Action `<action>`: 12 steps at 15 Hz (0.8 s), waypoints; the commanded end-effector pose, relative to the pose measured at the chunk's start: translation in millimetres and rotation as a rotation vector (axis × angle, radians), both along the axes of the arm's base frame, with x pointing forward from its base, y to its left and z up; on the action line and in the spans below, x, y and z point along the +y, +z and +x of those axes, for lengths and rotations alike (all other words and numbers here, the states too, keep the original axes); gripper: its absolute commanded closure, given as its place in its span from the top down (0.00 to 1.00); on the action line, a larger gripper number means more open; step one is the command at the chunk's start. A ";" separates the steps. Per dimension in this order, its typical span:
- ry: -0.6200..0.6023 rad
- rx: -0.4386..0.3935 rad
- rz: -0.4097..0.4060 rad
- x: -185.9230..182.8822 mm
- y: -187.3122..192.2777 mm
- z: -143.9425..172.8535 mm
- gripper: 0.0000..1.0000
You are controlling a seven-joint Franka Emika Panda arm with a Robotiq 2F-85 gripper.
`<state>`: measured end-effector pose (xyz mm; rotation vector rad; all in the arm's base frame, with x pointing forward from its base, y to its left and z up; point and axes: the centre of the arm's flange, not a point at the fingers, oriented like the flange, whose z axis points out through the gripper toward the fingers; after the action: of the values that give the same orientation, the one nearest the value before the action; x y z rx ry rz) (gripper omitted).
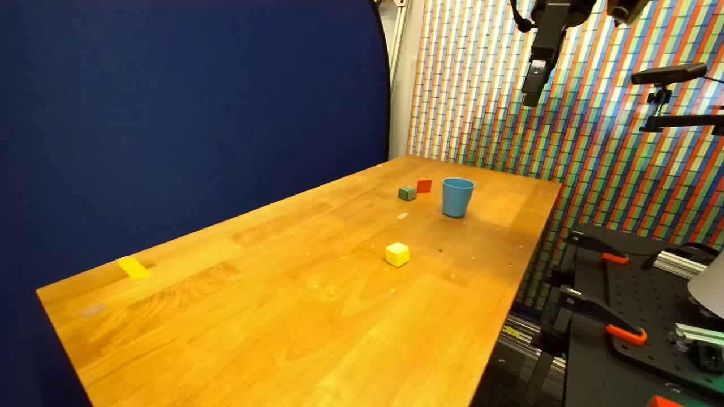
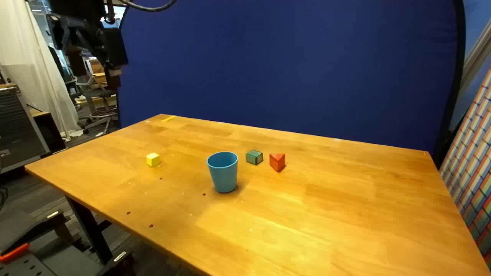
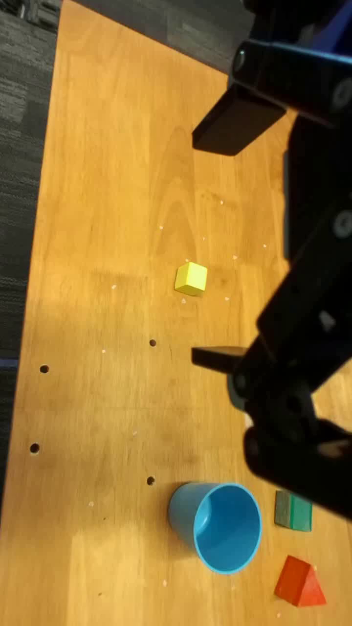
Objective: Put the yellow block in the blue cup
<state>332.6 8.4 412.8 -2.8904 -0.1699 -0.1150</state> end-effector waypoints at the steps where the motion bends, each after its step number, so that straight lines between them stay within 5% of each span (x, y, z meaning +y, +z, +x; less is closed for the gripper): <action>1: 0.000 -0.001 0.000 0.0 0.3 0.2 1.00; 4: 0.000 -0.001 0.000 0.0 0.6 0.3 1.00; 12: 0.051 0.027 -0.136 69.0 -103.5 101.3 1.00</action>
<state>378.0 47.7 347.8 -2.9859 -0.2254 -0.1002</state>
